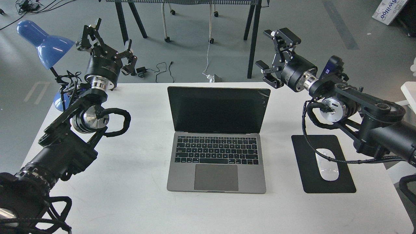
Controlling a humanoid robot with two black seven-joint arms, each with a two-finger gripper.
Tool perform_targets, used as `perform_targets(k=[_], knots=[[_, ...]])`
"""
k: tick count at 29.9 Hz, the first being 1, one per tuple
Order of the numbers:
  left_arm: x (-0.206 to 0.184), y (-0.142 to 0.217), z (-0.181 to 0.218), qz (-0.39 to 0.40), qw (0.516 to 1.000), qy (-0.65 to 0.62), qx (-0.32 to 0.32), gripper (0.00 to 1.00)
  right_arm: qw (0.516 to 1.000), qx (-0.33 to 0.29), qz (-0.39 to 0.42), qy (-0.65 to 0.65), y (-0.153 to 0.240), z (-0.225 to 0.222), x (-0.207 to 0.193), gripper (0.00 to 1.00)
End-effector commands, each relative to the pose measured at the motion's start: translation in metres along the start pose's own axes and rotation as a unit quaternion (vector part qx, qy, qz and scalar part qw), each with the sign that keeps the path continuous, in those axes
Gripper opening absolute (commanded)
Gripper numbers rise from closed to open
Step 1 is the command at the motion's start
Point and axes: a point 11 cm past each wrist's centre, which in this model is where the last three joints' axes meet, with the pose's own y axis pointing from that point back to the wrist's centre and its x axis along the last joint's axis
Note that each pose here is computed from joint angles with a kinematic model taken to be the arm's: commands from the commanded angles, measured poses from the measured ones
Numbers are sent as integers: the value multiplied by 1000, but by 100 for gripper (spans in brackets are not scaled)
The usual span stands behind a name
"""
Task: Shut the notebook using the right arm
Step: 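Move the right gripper over the top edge of the open laptop screen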
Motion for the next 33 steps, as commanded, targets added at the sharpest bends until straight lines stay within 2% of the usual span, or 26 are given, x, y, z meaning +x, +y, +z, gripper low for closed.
perform_targets(k=[1,14,33], knots=[[0,0,1,0,1000,-1,-1,100,999,-18,-16,27,2,2,-1,100],[1,0,1,1,1000,-1,0,100,990,-64,-70,103,3,13,-11,100],[0,-1,1,1,1000,-2,-1,100,981,-65,-119,136,0,2,-23,100]])
